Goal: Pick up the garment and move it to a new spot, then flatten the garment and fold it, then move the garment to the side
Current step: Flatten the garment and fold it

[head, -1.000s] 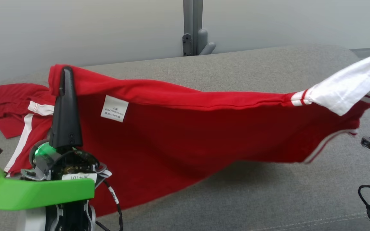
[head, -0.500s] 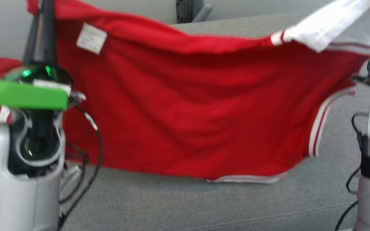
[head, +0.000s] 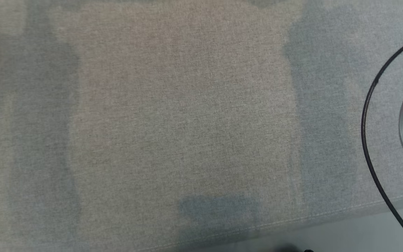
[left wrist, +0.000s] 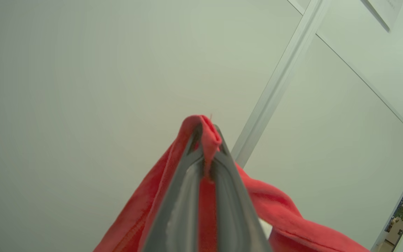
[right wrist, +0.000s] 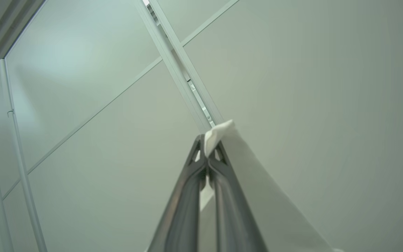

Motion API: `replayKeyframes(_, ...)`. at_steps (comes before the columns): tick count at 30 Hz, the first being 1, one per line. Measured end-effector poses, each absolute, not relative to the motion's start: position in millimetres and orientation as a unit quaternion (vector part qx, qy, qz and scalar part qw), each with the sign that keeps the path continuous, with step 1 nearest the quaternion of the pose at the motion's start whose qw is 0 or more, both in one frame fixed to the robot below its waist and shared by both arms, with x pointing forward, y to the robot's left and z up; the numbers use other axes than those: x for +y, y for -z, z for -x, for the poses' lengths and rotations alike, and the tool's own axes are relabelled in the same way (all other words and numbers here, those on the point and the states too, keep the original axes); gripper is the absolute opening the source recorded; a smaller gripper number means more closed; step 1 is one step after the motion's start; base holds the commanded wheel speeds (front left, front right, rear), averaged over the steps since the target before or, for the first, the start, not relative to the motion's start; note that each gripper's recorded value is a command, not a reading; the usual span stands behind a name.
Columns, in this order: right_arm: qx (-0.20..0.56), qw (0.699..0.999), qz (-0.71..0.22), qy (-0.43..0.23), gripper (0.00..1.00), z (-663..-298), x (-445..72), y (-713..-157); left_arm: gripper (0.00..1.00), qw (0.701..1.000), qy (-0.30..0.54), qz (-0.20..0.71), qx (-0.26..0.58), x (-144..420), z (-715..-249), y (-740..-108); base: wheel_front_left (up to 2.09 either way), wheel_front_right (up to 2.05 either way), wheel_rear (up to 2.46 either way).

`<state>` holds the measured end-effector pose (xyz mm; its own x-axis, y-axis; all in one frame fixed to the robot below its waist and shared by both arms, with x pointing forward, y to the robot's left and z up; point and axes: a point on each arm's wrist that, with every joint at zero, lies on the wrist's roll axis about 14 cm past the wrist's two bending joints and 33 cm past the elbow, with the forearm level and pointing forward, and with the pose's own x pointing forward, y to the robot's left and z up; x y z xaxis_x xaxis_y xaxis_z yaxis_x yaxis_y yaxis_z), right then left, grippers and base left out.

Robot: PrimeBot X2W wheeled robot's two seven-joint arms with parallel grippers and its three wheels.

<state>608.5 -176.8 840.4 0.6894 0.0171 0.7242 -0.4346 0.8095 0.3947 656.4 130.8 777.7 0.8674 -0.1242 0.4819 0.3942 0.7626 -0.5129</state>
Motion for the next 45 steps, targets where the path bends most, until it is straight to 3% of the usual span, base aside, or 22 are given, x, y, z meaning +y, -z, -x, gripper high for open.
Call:
replayKeyframes(6,-0.346,0.887,-0.274,-0.138,0.0,-649.2,-158.9,-814.9,0.0,0.92,0.14,0.294,-0.217,121.5,-703.4,-758.0,0.0,0.0,0.0)
replayKeyframes(12,-0.24,0.92,-0.283,-0.125,0.0,-692.2,-151.6,-696.1,0.0,0.939,0.103,0.299,-0.133,137.3,-756.4,-632.8,0.0,0.0,0.0)
replayKeyframes(20,-0.155,0.934,-0.298,-0.124,0.0,-698.1,-142.3,-590.3,0.0,0.944,0.064,0.316,-0.069,149.4,-777.5,-523.1,0.0,0.0,0.0)
replayKeyframes(34,-0.141,0.925,-0.328,-0.129,0.0,-648.0,-153.3,-568.2,0.0,0.922,0.064,0.377,-0.065,157.0,-744.0,-512.9,0.0,0.0,0.0)
replayKeyframes(45,-0.063,0.916,-0.386,-0.087,0.0,-549.2,-173.6,-514.1,0.0,0.907,0.077,0.415,-0.013,152.4,-620.7,-473.6,0.0,0.0,0.0)
